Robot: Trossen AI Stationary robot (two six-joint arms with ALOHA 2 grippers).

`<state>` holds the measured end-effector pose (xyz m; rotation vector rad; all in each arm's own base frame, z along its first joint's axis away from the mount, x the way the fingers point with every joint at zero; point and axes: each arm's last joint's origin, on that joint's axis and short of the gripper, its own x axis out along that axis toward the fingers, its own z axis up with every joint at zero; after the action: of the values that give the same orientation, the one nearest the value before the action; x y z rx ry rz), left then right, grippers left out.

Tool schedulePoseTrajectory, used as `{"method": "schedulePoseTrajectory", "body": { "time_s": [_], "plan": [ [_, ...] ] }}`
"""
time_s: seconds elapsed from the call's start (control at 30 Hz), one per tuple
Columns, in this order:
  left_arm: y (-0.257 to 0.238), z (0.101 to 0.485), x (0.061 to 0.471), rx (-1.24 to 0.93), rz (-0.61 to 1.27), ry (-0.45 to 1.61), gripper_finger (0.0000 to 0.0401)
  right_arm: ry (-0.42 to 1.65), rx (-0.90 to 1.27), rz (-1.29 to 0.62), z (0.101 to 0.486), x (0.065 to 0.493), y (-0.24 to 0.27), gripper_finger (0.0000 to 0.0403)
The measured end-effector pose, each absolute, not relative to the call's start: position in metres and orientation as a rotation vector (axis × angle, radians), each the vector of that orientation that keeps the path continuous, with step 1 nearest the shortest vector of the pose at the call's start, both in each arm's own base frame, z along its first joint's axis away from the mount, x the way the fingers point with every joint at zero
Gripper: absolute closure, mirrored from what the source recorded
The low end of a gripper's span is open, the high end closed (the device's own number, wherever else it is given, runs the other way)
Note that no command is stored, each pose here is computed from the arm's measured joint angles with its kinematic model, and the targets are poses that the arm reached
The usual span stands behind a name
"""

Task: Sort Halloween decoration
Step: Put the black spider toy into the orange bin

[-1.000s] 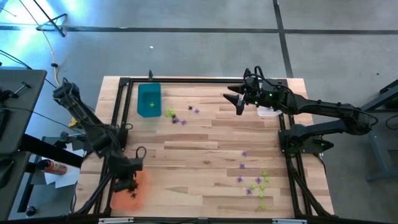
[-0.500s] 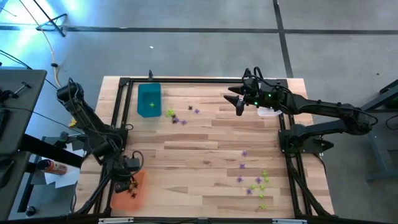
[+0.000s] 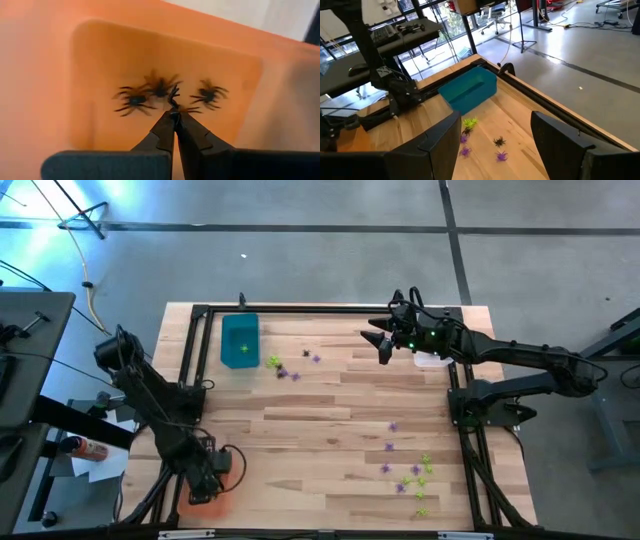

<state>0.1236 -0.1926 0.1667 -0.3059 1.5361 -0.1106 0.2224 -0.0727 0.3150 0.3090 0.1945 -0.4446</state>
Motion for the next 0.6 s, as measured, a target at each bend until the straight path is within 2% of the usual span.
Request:
{"method": "schedulePoseTrajectory", "body": {
  "time_s": [0.27,0.37,0.6],
  "plan": [
    [-0.196,0.167,0.125,-0.343,-0.147,1.545,0.0394,0.195,0.307,-0.444,0.315,0.222,-0.073,0.0167],
    [-0.195,0.172,0.124,-0.359,-0.162,1.538,0.0369,0.199,0.307,-0.444,0.315,0.222,-0.073,0.0167],
    [-0.182,0.192,0.124,-0.443,-0.176,1.491,0.0282,0.226,0.311,-0.441,0.312,0.222,-0.072,0.0167]
  ]
}}
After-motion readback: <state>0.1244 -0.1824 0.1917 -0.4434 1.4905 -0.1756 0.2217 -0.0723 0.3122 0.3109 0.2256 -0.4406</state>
